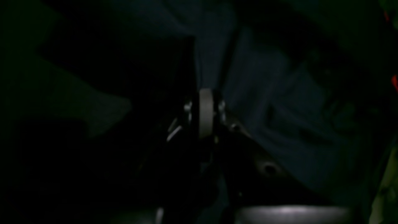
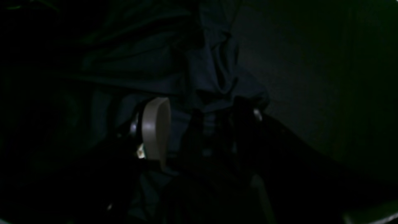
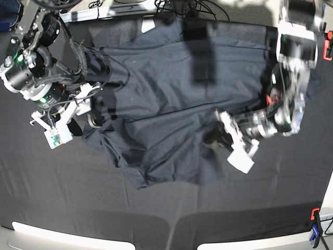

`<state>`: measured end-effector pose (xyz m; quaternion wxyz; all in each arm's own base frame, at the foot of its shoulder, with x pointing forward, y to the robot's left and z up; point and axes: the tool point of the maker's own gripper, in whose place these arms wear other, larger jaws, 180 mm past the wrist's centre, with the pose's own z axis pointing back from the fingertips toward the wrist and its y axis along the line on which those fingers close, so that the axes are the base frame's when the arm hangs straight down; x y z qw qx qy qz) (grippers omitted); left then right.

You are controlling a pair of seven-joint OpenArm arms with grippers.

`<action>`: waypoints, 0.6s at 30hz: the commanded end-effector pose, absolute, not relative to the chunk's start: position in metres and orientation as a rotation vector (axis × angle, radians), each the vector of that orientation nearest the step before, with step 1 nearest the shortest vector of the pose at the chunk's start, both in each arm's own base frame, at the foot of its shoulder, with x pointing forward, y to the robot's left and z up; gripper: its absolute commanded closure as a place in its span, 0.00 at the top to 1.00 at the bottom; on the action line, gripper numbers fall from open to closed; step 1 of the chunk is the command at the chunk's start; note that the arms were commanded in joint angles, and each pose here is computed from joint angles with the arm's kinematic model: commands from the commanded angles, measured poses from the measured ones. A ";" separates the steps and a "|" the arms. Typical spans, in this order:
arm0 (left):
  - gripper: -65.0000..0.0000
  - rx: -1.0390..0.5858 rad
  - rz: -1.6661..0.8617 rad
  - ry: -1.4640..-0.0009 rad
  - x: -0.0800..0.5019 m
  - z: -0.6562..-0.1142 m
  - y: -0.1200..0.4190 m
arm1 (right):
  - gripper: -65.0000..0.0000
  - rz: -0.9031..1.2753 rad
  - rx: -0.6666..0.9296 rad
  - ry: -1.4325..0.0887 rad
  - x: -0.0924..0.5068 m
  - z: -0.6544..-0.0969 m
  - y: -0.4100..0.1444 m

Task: Layout the t-shirt on the table in an organized manner, then fold the t-shirt properly
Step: 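Grasp the shirt's middle with the left gripper and drag it toward its hem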

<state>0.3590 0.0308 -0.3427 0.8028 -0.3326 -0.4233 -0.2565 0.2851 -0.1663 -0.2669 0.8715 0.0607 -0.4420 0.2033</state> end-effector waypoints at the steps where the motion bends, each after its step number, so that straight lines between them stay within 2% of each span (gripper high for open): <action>1: 0.00 -0.721 -0.575 -0.975 0.363 -0.323 0.029 | 0.48 0.445 0.128 -0.990 0.291 -0.252 -0.164; 11: 0.00 -0.781 -0.532 -0.875 0.307 -0.359 0.014 | 0.48 0.443 0.129 -1.008 0.293 -0.249 -0.163; 15: 0.00 -0.784 -0.519 -0.820 0.289 -0.374 0.015 | 0.48 0.438 0.061 -1.000 0.296 -0.252 -0.174; 18: 0.10 -0.805 -0.509 -0.770 0.278 -0.380 0.013 | 0.48 0.397 -0.045 -0.976 0.298 -0.256 -0.195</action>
